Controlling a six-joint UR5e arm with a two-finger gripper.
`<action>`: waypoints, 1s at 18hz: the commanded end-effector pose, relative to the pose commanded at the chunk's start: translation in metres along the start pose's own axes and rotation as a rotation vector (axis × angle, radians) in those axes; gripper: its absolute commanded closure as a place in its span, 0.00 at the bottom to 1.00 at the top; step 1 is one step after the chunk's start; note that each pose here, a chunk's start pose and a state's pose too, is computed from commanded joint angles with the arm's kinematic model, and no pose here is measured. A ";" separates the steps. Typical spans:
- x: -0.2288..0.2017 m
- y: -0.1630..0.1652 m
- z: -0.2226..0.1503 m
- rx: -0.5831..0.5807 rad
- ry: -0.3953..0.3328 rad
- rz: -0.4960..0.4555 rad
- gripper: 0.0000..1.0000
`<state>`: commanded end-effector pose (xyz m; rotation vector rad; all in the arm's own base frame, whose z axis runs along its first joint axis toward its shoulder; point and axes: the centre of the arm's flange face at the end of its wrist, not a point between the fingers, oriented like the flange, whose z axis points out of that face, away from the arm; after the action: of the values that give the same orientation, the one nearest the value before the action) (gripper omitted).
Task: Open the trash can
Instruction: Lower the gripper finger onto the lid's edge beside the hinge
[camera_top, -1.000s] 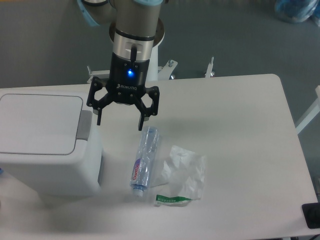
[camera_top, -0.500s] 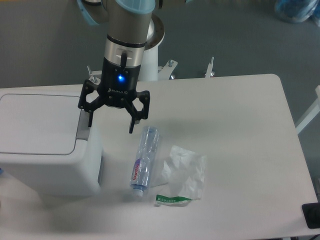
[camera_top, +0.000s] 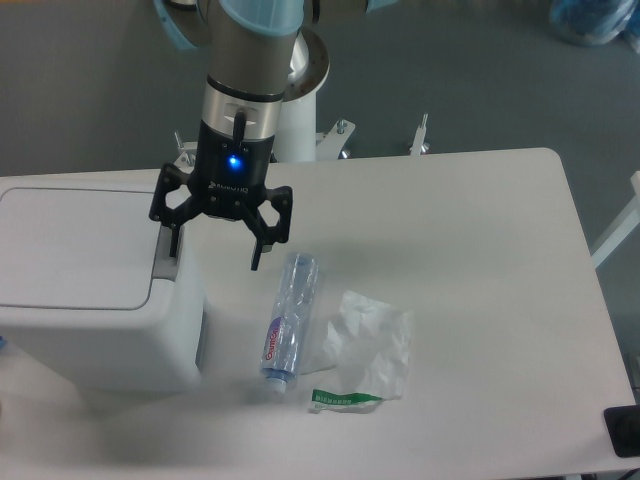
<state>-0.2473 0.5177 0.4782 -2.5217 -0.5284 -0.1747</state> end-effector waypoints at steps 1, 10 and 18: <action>0.000 0.000 0.000 0.004 -0.001 0.002 0.00; -0.001 0.001 0.003 0.008 -0.004 0.002 0.00; -0.001 0.000 0.002 0.009 -0.004 0.003 0.00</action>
<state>-0.2482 0.5184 0.4759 -2.5142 -0.5264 -0.1660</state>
